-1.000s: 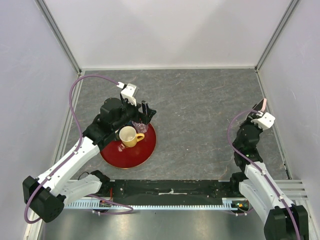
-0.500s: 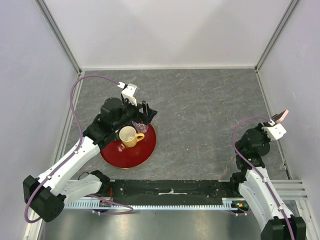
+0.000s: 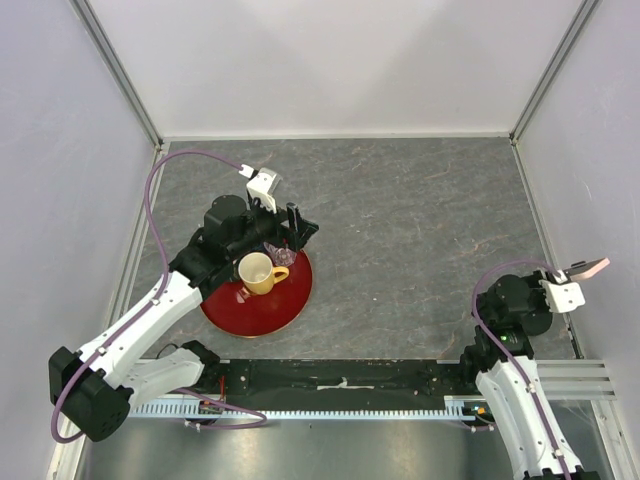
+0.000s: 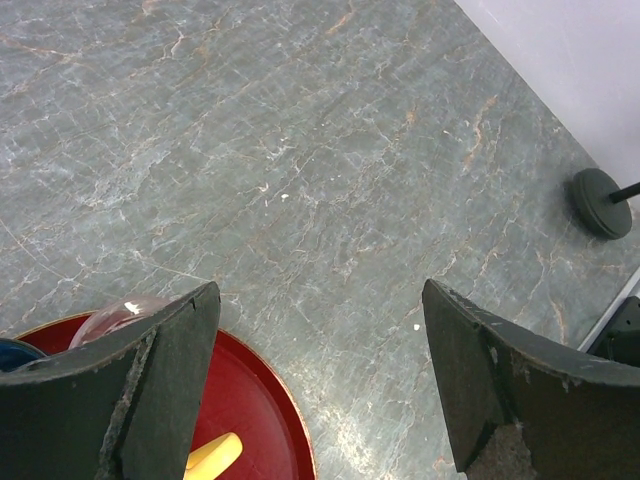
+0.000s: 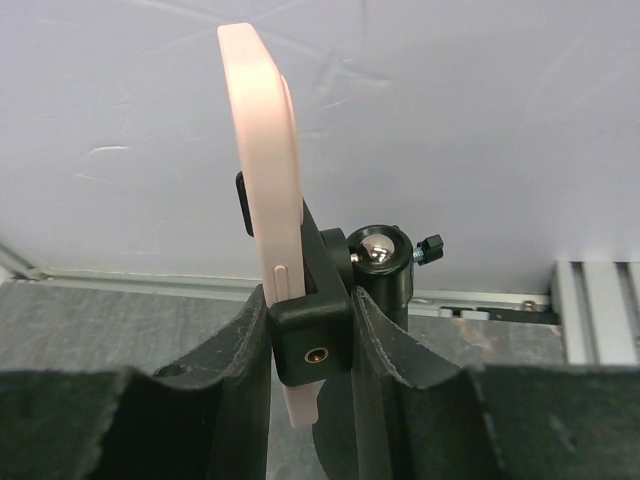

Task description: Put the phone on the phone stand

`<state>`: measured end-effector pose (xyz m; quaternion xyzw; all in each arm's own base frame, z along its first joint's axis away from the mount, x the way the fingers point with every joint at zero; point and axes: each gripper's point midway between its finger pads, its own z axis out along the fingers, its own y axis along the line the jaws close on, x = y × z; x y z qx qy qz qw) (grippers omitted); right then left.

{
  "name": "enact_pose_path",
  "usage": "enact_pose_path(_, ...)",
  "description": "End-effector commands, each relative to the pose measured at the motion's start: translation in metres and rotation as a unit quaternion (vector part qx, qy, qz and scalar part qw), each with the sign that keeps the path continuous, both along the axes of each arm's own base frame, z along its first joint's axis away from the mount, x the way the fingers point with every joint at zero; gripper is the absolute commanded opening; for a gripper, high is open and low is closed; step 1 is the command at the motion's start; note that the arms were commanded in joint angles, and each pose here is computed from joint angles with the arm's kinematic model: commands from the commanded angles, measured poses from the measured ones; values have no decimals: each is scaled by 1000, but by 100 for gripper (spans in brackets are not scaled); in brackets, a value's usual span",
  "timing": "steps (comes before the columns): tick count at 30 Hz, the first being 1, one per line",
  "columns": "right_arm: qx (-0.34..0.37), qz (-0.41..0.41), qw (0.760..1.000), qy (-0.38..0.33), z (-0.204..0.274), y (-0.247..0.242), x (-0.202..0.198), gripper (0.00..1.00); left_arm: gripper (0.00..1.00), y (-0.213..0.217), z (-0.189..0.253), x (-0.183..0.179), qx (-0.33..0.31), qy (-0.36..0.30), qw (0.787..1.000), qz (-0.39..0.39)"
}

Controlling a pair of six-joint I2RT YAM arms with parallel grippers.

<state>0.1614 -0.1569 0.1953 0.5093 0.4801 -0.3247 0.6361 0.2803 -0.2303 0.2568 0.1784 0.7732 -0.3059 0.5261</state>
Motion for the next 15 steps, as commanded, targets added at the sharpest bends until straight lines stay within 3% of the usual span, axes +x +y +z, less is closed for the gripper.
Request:
enact_pose_path(1, 18, -45, 998, -50, 18, -4, -14, 0, 88, -6, 8, 0, -28, -3, 1000, -8)
enact_pose_path(10, 19, -53, 998, -28, 12, -4, -13, 1, 88, -5, 11, -1, -31, -6, 999, -7)
enact_pose_path(15, 21, -44, 999, -24, 12, -3, -8, 18, 87, -5, 12, -1, -31, -7, 999, -8)
